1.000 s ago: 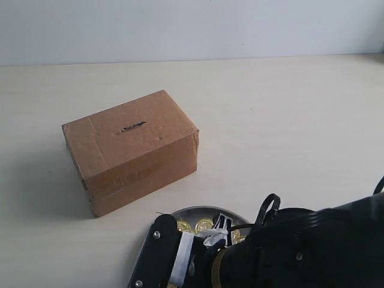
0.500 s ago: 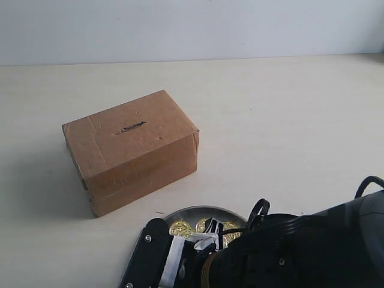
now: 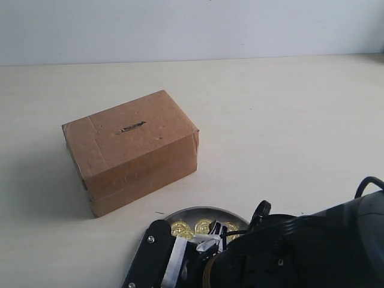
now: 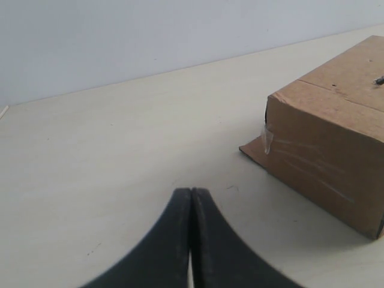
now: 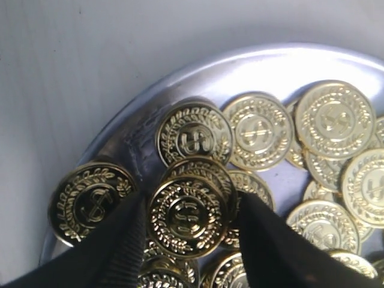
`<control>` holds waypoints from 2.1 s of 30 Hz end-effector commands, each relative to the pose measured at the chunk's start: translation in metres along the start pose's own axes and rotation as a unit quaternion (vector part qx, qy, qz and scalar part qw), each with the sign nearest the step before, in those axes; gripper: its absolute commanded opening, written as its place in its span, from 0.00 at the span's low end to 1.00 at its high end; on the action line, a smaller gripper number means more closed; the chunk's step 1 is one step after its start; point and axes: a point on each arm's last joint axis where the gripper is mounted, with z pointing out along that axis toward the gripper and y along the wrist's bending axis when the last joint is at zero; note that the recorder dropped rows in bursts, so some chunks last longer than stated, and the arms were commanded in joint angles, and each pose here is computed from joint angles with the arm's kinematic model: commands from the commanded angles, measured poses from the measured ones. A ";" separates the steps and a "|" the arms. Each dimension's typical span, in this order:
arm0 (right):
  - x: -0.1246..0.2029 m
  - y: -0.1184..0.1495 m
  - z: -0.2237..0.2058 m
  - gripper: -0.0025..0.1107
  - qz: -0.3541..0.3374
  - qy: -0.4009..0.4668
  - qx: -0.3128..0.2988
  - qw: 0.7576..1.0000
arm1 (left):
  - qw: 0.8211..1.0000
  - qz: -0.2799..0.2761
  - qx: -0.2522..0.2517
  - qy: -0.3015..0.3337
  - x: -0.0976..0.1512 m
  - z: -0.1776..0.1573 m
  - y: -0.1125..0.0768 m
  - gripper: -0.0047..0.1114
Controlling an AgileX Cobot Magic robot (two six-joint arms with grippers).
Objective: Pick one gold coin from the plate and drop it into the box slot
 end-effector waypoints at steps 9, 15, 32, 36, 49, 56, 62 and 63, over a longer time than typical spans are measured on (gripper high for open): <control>0.002 0.000 0.006 0.43 -0.001 0.012 0.000 1.000 | 1.000 -0.002 -0.003 -0.006 0.000 0.000 0.000 0.04; 0.002 0.000 0.006 0.36 -0.001 0.012 0.000 1.000 | 1.000 -0.002 -0.003 -0.006 0.000 0.000 0.000 0.04; -0.008 -0.001 -0.019 0.23 -0.001 -0.024 0.004 1.000 | 1.000 -0.002 -0.003 -0.006 0.000 0.000 0.000 0.04; -0.013 -0.002 -0.038 0.23 -0.005 -0.047 0.007 0.999 | 1.000 -0.002 -0.003 -0.006 0.000 0.000 0.000 0.04; -0.007 -0.005 -0.123 0.23 -0.017 -0.089 0.024 0.996 | 1.000 -0.002 -0.003 -0.006 0.000 0.000 0.000 0.04; -0.007 -0.005 -0.136 0.23 -0.023 -0.112 0.027 0.993 | 1.000 -0.002 -0.003 -0.006 0.000 0.000 0.000 0.04; -0.007 -0.005 -0.136 0.23 -0.020 -0.112 0.025 0.993 | 0.988 0.150 -0.021 -0.004 0.000 0.000 0.003 0.04; -0.007 -0.005 -0.136 0.23 -0.020 -0.112 0.025 0.993 | 0.989 0.143 -0.027 -0.027 -0.005 0.000 0.004 0.04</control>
